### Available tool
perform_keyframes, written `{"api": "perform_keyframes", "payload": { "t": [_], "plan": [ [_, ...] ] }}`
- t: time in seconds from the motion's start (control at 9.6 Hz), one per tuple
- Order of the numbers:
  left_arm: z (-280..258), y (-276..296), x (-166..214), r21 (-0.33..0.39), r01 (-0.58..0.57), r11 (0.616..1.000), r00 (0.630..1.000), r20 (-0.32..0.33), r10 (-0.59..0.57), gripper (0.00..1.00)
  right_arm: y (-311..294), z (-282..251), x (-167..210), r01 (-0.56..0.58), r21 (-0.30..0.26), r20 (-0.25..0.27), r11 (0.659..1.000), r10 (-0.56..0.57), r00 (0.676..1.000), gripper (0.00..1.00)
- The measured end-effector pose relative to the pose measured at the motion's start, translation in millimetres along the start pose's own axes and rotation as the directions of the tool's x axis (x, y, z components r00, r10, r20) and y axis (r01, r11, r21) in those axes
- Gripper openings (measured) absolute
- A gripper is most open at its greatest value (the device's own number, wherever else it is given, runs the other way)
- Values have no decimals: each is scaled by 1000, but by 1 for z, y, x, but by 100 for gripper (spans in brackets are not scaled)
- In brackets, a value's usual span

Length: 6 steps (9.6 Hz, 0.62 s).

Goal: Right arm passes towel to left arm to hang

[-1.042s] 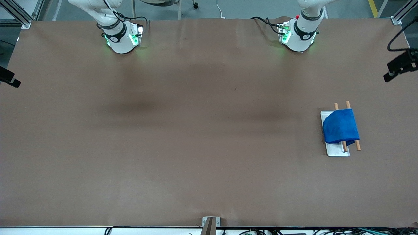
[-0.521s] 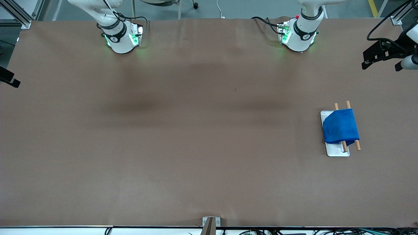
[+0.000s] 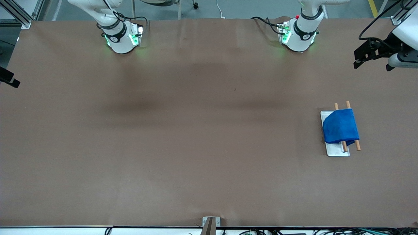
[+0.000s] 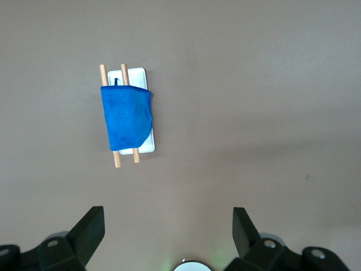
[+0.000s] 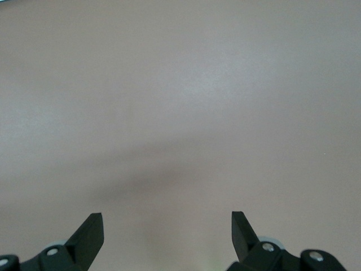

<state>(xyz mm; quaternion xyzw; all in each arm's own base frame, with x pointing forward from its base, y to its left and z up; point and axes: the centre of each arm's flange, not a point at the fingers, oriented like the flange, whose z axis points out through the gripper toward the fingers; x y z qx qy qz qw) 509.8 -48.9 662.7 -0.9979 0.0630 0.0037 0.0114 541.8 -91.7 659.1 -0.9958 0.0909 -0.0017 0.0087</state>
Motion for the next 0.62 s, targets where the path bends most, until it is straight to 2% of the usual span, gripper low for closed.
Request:
{"api": "perform_keyframes", "payload": {
  "t": [0.62],
  "plan": [
    [2, -4, 2, 0, 7, 1000, 1000, -11, -7, 100, 0, 0, 0, 0, 0, 2, 1000, 0, 1000, 100]
  ]
}}
